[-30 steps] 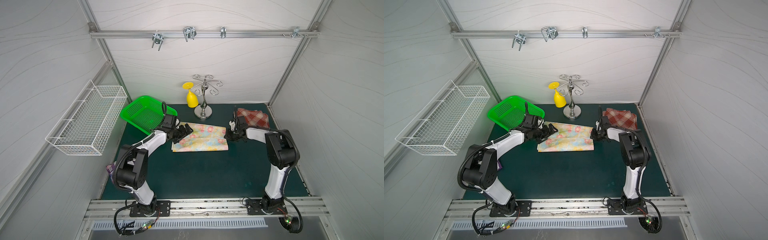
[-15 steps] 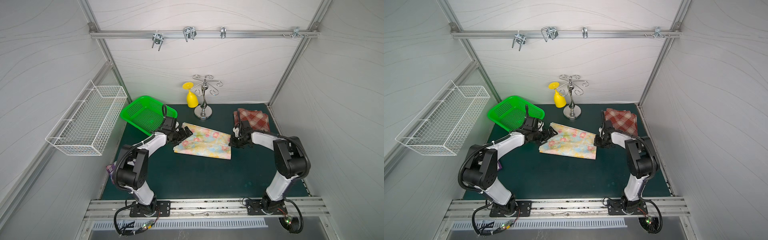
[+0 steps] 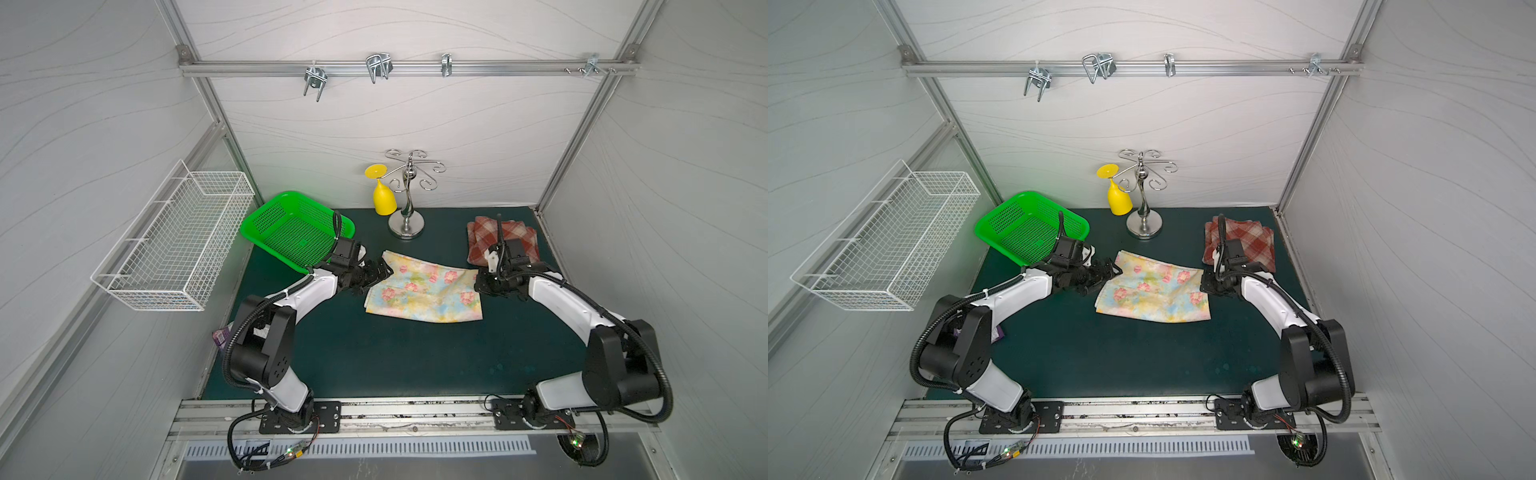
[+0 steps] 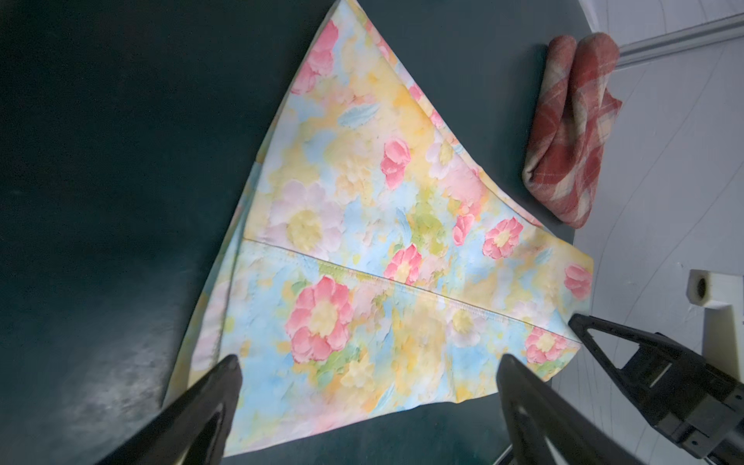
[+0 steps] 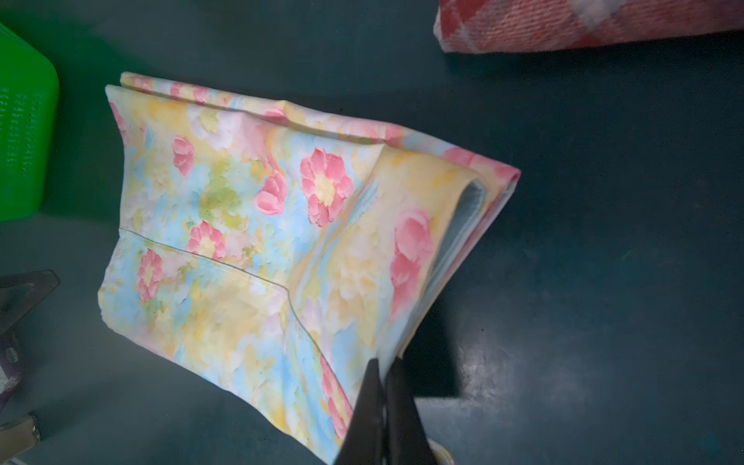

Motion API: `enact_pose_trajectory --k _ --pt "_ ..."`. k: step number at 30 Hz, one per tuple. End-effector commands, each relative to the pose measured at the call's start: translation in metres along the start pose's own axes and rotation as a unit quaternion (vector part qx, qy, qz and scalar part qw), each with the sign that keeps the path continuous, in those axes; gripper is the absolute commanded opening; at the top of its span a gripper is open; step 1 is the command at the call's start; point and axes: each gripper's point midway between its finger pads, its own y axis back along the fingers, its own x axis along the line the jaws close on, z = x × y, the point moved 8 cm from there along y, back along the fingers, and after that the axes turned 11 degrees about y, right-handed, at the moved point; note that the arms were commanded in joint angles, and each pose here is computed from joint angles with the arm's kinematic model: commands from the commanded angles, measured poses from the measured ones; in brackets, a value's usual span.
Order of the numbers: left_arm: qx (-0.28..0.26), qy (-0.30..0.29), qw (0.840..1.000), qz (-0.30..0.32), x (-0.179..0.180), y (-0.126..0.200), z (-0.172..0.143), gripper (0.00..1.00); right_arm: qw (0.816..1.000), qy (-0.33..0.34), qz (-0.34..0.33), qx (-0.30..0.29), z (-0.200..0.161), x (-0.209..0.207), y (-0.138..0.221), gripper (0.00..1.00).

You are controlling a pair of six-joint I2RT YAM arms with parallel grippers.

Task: Fold and stack skirts
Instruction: Fold the skirt at the center of the table.

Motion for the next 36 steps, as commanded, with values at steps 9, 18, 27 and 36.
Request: enact_pose_trajectory --k 9,18,27,36 --pt "0.048 -0.071 0.996 -0.002 -0.052 -0.054 -0.029 1.00 1.000 0.022 -0.002 -0.010 0.018 0.012 0.034 0.00" --pt "0.069 -0.053 0.996 0.010 -0.035 -0.089 -0.033 0.99 0.999 0.047 -0.002 -0.014 0.028 0.034 0.044 0.00" --pt "0.079 -0.046 0.996 0.011 -0.030 -0.105 -0.037 0.99 0.995 0.099 -0.010 -0.011 0.045 0.078 0.047 0.00" --pt "0.071 -0.047 0.996 -0.003 -0.036 -0.095 -0.041 0.99 0.991 0.133 -0.010 0.010 0.055 0.119 0.027 0.00"
